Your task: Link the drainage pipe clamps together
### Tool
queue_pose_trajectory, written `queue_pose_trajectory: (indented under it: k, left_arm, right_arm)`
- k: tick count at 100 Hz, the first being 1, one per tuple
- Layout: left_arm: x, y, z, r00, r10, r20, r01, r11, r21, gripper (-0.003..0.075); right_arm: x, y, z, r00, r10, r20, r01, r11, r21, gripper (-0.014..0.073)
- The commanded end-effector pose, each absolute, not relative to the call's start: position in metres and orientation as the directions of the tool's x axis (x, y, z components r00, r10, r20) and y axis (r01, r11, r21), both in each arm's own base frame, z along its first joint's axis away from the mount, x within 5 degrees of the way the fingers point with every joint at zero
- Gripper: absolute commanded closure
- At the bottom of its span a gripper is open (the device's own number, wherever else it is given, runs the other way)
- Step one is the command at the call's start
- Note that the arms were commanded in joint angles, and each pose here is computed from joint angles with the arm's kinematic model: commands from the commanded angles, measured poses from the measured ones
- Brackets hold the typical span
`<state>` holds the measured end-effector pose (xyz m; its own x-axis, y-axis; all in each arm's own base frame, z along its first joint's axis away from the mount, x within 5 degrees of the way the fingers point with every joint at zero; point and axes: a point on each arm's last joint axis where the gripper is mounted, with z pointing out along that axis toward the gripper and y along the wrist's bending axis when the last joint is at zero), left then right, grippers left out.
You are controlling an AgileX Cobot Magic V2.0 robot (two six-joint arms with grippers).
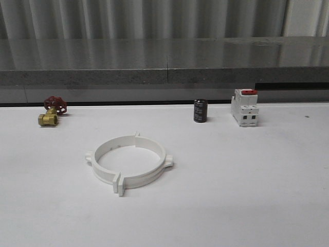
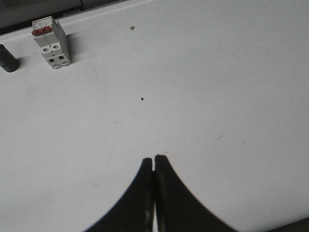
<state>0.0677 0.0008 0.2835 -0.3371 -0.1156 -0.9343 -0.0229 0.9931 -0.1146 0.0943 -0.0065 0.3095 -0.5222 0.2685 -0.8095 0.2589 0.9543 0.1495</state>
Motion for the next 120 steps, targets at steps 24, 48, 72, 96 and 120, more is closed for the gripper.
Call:
queue_pose_trajectory:
  k: [24,48,72,96,120]
  left_arm:
    - [0.069,0.000,0.298,-0.253,-0.114,-0.961,-0.002,0.993,-0.118,0.0741]
    - [0.069,0.000,0.298,-0.253,-0.114,-0.961,-0.002,0.993,-0.118,0.0741]
    - [0.069,0.000,0.298,-0.253,-0.114,-0.961,-0.002,0.993,-0.118,0.0741]
    - [0.069,0.000,0.298,-0.253,-0.114,-0.961,-0.002,0.993,-0.118,0.0741]
    - [0.069,0.000,0.298,-0.253,-0.114,-0.961,-0.002,0.993,-0.118,0.0741]
  right_arm:
    - [0.083,-0.008,0.311,-0.336,0.152,-0.930,0.132,0.985,0.113,0.0662]
    - [0.072,0.004,0.281,-0.098,0.000,-0.995,-0.061,0.998,0.006,0.0662]
    - [0.055,0.004,0.246,0.029,0.006,-1.000,-0.071,0.997,0.004,0.0662]
    - [0.050,0.004,0.225,0.080,0.016,-0.997,-0.072,0.997,0.010,0.0662]
    - [0.053,0.004,0.215,0.141,0.058,-0.988,-0.081,0.996,0.047,0.0662]
